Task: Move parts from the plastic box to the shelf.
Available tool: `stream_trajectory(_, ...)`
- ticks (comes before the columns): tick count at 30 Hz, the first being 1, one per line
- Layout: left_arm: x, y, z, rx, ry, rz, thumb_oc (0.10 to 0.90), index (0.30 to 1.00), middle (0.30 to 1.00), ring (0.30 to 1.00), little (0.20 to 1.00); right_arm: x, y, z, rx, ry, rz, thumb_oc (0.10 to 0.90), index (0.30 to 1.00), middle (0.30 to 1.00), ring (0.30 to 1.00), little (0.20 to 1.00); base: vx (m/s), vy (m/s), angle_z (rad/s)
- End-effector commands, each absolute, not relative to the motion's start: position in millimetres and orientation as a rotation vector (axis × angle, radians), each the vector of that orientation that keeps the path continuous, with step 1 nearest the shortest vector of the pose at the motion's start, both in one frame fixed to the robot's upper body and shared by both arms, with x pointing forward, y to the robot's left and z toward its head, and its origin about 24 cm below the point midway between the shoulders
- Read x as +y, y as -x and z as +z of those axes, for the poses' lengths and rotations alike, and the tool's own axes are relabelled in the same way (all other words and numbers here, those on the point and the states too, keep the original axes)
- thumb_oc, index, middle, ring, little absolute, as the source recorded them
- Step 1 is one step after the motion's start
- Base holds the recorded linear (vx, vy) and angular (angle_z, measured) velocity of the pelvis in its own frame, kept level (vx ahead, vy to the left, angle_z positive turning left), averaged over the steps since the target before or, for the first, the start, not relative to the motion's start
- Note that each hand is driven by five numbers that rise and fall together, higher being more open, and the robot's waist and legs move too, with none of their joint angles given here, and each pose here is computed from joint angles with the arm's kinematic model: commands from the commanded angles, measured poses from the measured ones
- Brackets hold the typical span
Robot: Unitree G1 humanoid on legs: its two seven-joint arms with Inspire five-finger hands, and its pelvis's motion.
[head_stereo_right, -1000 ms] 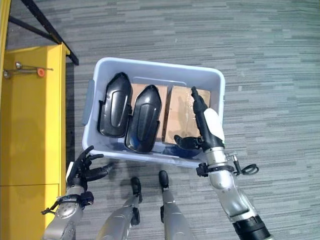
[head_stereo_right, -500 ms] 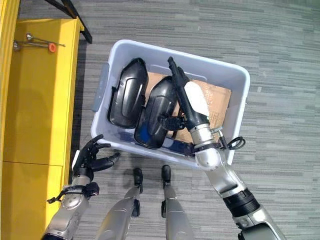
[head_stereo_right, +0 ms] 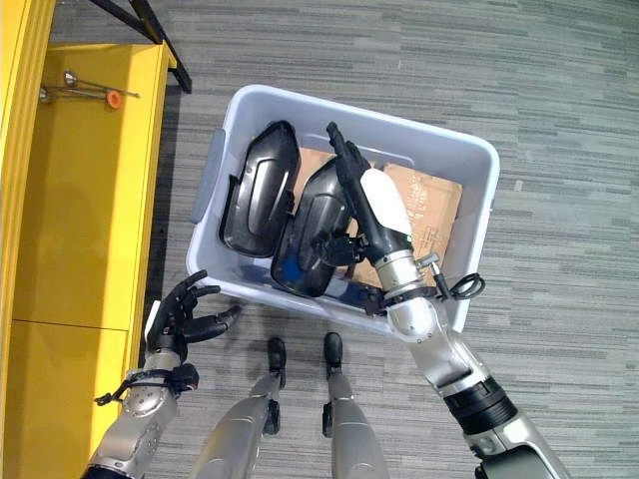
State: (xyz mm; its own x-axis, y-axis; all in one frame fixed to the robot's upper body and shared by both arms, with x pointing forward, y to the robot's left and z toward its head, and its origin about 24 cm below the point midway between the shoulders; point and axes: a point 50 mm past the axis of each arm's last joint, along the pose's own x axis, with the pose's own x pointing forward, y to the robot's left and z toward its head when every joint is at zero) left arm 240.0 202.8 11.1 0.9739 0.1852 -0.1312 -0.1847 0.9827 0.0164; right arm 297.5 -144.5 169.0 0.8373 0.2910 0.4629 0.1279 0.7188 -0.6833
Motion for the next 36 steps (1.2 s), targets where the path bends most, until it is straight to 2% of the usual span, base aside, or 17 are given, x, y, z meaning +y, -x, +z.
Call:
stream_trajectory(1, 210, -227, 13, 0.123, -0.03, 0.166, 0.9, 1.0, 1.0, 1.0, 1.0, -127, -285, 209, -0.834, 0.731, 0.088, 0.9, 1.0, 1.0, 1.0, 1.0, -0.01, -0.025, -0.03)
stream_trajectory(19, 231, -203, -1, 0.204, -0.065, 0.209, 0.9, 1.0, 1.0, 1.0, 1.0, -127, -281, 214, -0.851, 0.703, 0.084, 0.9, 1.0, 1.0, 1.0, 1.0, 0.0, -0.013, -0.05)
stream_trajectory(23, 237, -203, 8, 0.151, -0.023, 0.254, 0.9, 1.0, 1.0, 1.0, 1.0, -128, -282, 214, -0.854, 0.7, 0.079, 0.9, 1.0, 1.0, 1.0, 1.0, 0.0, -0.01, 0.04)
stream_trajectory(29, 251, -212, 56, -0.101, 0.114, 0.346, 0.9, 1.0, 1.0, 1.0, 1.0, -130, -283, 218, -0.868, 0.684, 0.07, 0.9, 1.0, 1.0, 1.0, 1.0, 0.0, -0.004, 0.18)
stream_trajectory(36, 258, -211, 65, -0.152, 0.131, 0.401, 0.9, 1.0, 1.0, 1.0, 1.0, -135, -284, 216, -0.849, 0.683, 0.058, 0.9, 1.0, 1.0, 1.0, 1.0, -0.01, 0.008, 0.06)
